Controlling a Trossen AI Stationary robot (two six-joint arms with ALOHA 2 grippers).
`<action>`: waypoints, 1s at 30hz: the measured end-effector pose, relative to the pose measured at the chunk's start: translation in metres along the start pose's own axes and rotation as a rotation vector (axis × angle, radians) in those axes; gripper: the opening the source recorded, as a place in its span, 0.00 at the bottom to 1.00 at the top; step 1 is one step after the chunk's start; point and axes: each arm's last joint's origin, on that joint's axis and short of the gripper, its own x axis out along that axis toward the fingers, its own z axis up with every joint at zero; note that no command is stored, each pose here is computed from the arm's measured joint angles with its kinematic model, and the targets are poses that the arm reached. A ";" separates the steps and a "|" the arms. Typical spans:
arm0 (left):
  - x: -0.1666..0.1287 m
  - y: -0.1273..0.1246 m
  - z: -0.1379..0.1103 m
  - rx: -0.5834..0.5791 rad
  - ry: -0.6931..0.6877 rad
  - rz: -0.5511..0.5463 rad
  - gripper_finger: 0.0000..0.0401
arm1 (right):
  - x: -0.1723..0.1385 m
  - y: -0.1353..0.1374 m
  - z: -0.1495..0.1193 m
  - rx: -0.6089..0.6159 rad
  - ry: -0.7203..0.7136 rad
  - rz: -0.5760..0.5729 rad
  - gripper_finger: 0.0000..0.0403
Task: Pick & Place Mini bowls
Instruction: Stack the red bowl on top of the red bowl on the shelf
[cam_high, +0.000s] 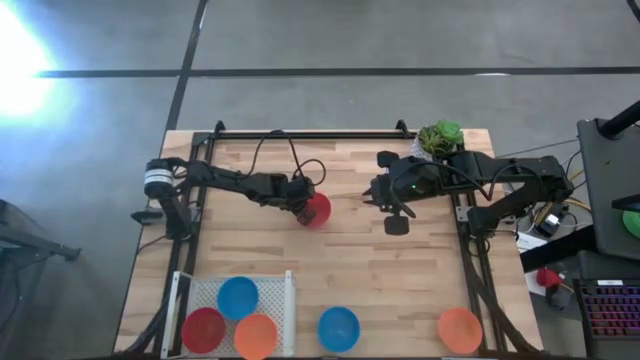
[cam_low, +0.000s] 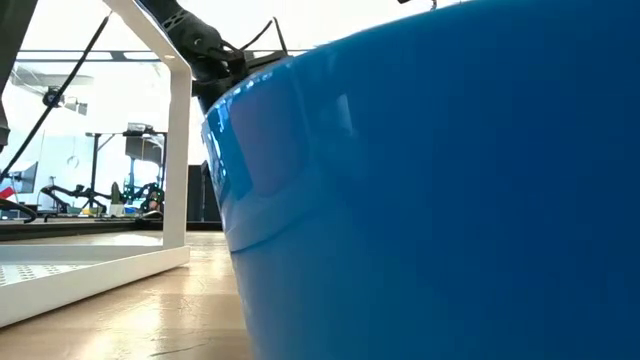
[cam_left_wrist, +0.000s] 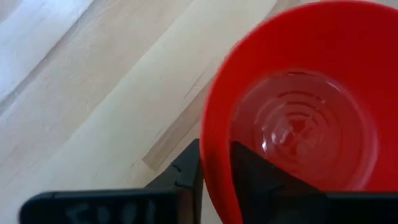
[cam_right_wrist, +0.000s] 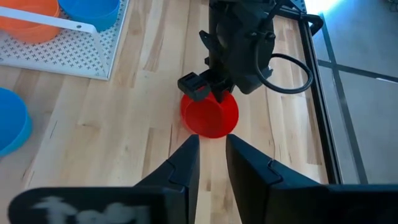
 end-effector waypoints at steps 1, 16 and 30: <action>0.000 0.000 0.000 0.005 0.001 0.000 0.15 | 0.000 0.000 0.000 0.000 0.000 0.000 0.18; -0.041 0.008 0.002 0.086 -0.018 -0.013 0.00 | 0.000 0.000 0.000 0.002 0.002 0.000 0.20; -0.169 0.035 -0.031 0.162 -0.099 -0.109 0.00 | 0.001 0.000 -0.001 -0.003 0.006 0.000 0.17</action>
